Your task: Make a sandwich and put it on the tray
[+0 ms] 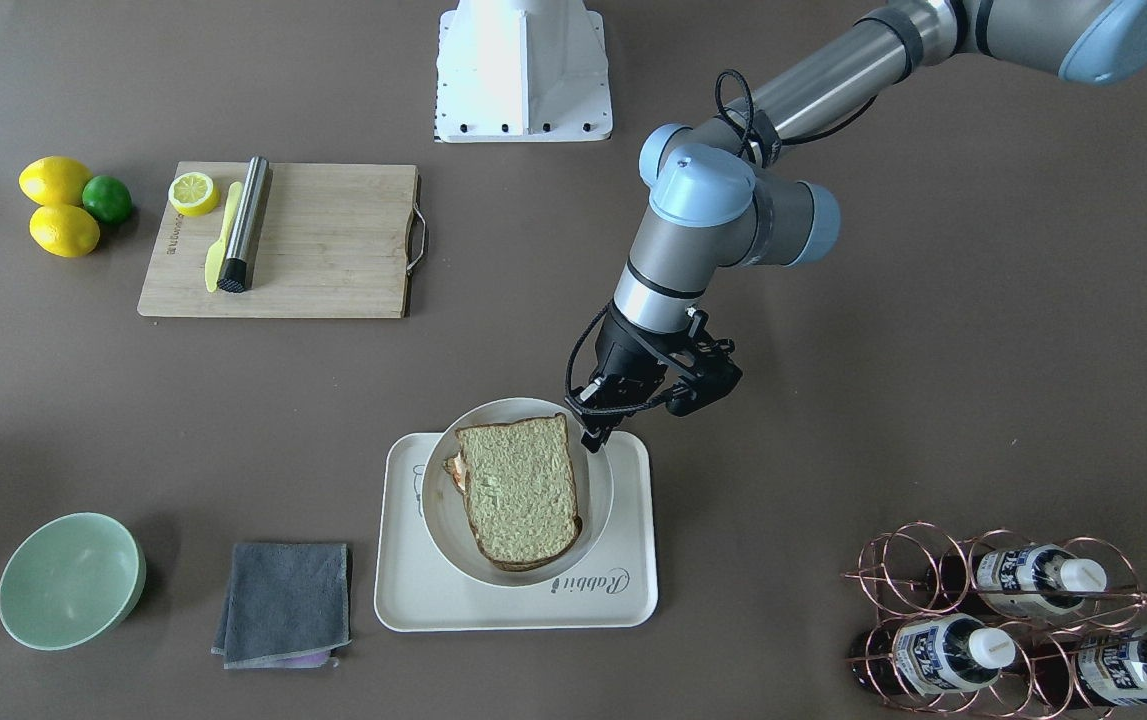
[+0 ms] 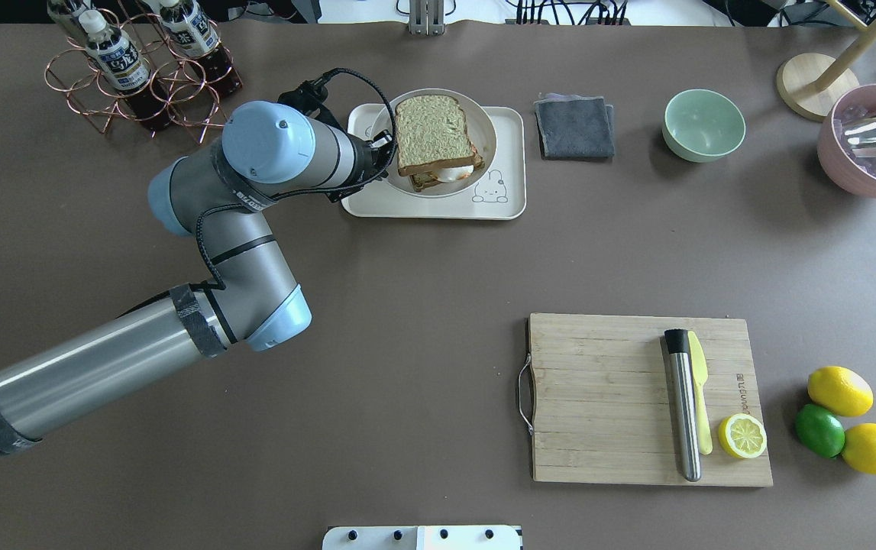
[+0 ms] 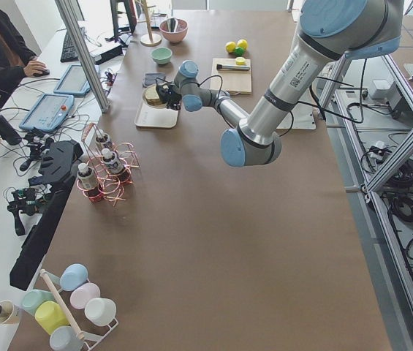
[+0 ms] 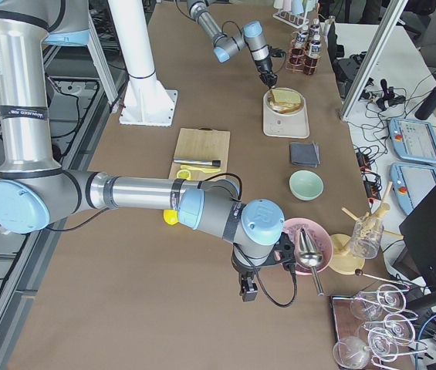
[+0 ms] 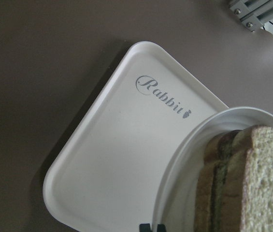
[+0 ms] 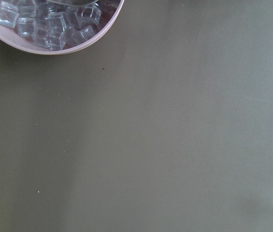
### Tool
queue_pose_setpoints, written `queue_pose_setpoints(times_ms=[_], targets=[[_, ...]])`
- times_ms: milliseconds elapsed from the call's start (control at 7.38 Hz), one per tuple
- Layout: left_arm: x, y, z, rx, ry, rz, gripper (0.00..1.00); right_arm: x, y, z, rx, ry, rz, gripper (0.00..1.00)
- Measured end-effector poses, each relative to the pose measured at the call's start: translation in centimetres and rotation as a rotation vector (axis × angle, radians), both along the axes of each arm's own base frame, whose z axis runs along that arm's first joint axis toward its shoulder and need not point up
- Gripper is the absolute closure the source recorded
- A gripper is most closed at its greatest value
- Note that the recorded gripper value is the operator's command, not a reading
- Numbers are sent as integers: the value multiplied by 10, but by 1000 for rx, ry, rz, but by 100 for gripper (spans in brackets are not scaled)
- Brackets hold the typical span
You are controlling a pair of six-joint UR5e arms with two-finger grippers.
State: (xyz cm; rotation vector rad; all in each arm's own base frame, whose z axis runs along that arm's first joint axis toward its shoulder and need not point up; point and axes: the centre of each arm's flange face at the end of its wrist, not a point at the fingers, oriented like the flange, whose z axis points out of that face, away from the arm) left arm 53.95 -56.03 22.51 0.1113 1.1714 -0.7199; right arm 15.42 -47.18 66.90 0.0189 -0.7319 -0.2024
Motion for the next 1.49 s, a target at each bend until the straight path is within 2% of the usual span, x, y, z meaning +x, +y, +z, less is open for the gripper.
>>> queue_pose_setpoints(times_ms=[406, 1083, 1490], targets=[[4, -3, 5, -9, -10, -5, 100, -1, -8, -8, 3, 3, 43, 0], [19, 3, 15, -25, -27, -33, 100, -19, -39, -32, 47, 4, 25, 0], [32, 9, 22, -36, -41, -37, 100, -35, -50, -34, 36, 9, 125, 0]])
